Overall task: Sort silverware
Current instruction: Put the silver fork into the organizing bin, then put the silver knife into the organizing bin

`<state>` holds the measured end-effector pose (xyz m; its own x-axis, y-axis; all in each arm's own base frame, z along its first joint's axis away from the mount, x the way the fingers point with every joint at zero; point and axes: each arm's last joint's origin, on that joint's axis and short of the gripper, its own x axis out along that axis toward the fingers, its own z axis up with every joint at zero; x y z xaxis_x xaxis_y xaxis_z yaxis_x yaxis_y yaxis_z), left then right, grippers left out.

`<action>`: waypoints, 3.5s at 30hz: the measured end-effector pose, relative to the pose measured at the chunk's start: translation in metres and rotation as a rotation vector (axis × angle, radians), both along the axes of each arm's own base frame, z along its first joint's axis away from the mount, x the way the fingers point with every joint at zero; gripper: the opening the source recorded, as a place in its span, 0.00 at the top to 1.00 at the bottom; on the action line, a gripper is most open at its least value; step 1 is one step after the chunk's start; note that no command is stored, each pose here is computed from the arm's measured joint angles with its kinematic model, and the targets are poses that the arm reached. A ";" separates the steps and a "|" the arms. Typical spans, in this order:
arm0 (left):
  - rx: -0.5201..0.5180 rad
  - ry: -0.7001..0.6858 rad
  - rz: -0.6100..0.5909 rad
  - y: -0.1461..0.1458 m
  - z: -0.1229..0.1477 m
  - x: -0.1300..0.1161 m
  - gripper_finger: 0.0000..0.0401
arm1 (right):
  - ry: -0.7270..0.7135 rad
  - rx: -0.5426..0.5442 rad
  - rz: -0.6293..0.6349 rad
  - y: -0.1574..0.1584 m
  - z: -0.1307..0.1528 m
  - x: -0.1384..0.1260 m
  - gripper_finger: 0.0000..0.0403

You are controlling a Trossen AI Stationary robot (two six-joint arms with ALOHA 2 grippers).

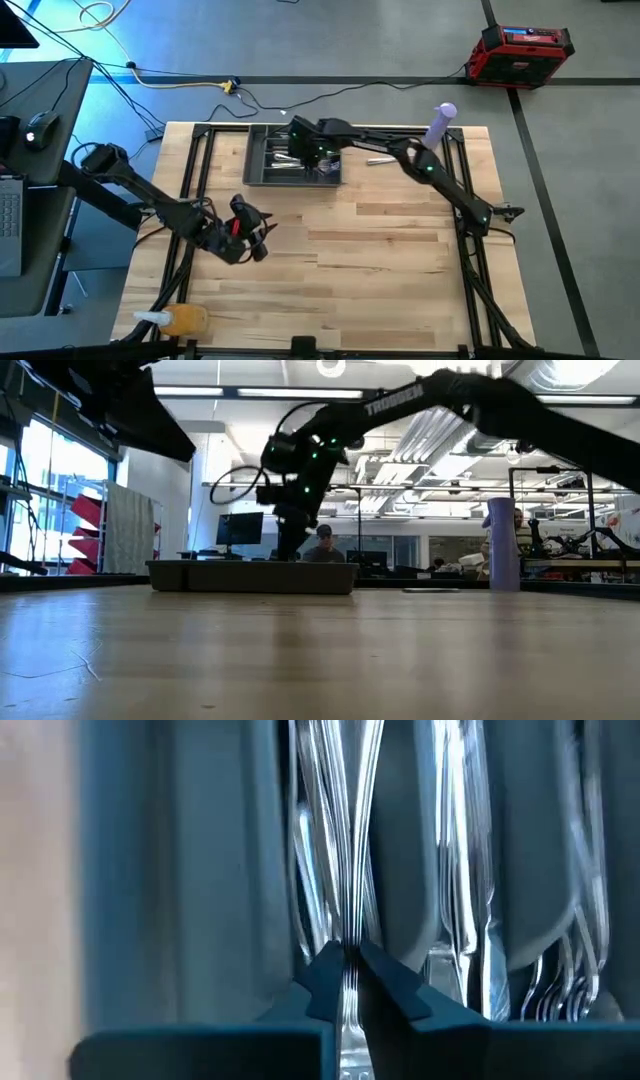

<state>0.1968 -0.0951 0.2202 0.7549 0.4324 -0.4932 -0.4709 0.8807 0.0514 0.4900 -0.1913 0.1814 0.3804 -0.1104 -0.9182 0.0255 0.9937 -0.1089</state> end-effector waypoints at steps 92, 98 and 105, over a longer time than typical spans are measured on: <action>-0.283 0.085 -0.167 0.017 -0.101 0.114 0.70 | -0.353 0.423 -0.268 0.228 -0.079 -0.203 0.70; -0.291 0.146 -0.155 0.026 -0.108 0.114 0.70 | -0.299 0.375 -0.232 0.256 -0.072 -0.195 0.70; -0.242 0.196 -0.178 0.047 -0.111 0.117 0.70 | -0.297 0.296 -0.280 0.251 -0.069 -0.197 0.70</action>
